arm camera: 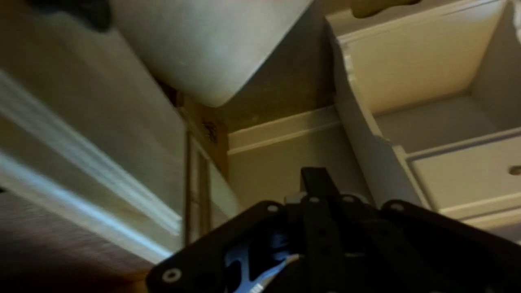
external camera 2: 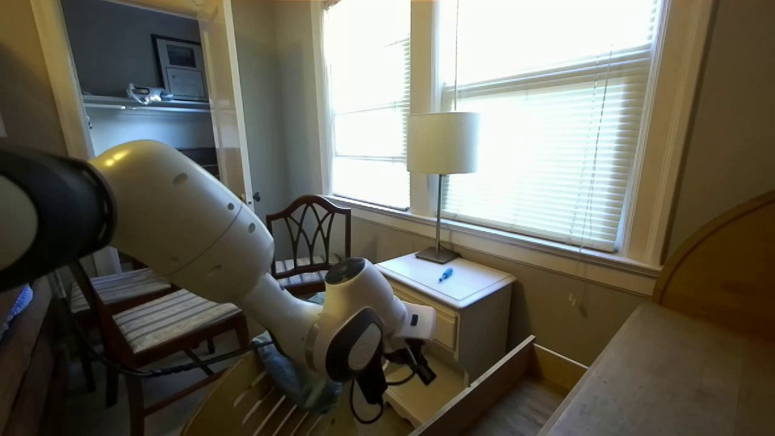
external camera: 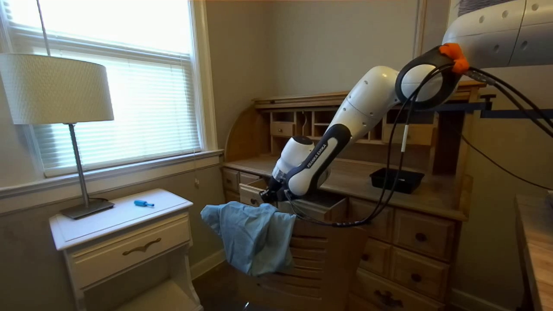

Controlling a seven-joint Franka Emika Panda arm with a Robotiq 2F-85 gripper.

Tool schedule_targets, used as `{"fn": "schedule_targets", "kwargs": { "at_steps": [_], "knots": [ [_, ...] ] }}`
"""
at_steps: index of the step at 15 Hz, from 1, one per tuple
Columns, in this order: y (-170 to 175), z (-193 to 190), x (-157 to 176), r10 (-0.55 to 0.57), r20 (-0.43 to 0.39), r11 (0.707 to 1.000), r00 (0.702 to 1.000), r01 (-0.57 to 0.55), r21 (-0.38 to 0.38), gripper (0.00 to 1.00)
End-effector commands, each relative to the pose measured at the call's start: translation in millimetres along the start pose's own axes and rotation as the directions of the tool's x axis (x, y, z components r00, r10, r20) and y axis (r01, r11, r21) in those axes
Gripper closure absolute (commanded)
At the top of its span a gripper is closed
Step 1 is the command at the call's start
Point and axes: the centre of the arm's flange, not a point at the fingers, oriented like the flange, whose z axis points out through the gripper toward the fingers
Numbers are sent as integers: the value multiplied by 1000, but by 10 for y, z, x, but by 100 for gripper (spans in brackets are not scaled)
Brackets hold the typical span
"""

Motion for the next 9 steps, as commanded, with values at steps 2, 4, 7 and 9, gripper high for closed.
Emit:
{"fn": "schedule_targets", "kwargs": {
  "at_steps": [2,4,7,9],
  "knots": [
    [392,284,-2,36,38,965,999,-25,-262,100],
    [468,167,16,49,35,934,998,-34,-355,100],
    [388,213,-21,72,51,883,996,-40,-467,100],
    [347,208,-57,97,70,848,993,-46,-528,100]
  ]
}}
